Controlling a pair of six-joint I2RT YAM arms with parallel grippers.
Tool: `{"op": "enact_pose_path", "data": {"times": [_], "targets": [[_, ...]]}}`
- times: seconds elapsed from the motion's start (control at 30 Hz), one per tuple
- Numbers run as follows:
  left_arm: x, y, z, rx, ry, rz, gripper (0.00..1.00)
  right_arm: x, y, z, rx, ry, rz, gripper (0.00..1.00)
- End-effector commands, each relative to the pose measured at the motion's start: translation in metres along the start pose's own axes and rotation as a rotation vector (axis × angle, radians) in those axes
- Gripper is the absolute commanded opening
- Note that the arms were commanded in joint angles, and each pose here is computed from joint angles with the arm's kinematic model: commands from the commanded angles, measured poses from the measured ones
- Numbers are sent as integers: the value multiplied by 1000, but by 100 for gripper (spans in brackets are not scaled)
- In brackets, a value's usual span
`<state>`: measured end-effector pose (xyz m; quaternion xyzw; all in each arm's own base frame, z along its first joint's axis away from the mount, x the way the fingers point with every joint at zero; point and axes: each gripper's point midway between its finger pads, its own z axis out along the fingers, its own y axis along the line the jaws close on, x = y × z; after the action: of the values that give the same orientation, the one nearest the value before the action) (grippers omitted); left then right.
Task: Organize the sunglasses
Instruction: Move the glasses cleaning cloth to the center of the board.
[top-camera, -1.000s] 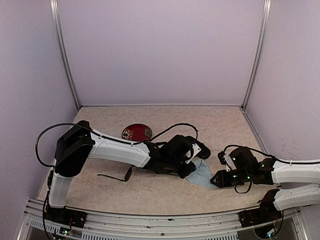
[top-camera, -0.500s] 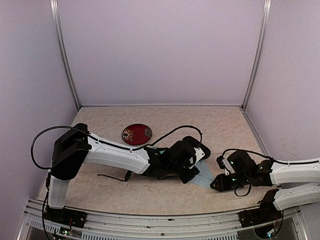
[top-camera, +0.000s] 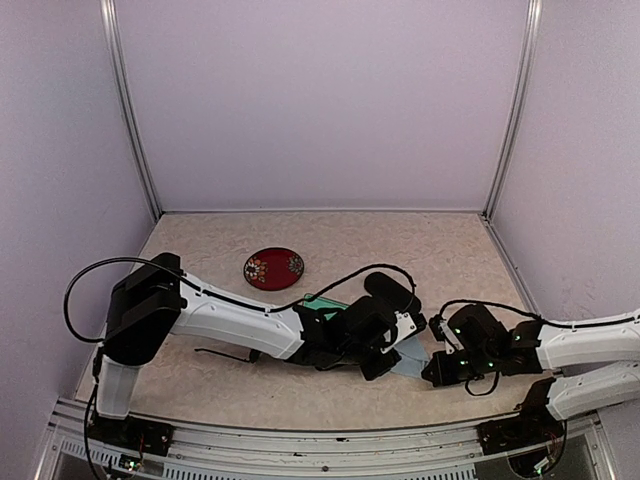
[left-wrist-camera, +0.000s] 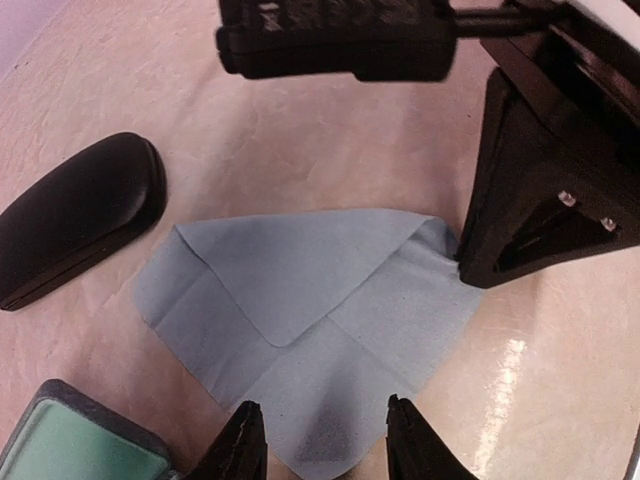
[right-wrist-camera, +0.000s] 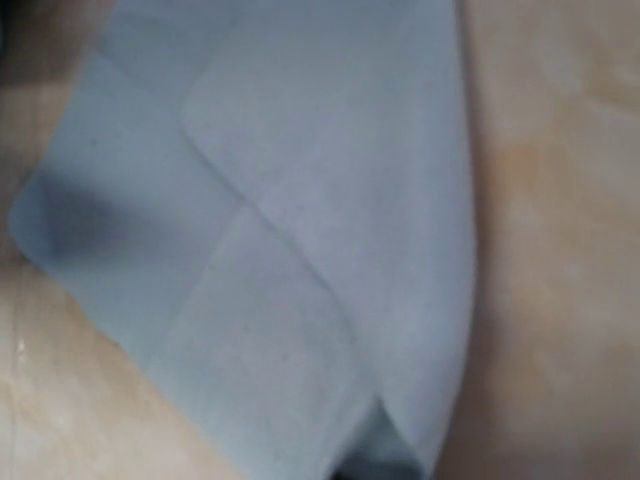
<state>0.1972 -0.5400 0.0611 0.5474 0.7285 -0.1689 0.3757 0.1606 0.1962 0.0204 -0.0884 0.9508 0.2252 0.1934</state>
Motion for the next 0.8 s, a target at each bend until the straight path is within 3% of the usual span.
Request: {"op": "enact_pose_path", "data": {"times": [0.0,0.23,0.53,0.77], "targets": [[7,-19,6,63,27,67,41,14,-7,-10,18,33,14,0],[14,-50,5,126,43,208,43,28,-3,-19,-35,81,38,0],[41,-65,14,202,114,203,39,40,-11,-32,17,136,60,0],[55,-77,11,305,161,176,30,19,-3,-44,24,68,38,30]]}}
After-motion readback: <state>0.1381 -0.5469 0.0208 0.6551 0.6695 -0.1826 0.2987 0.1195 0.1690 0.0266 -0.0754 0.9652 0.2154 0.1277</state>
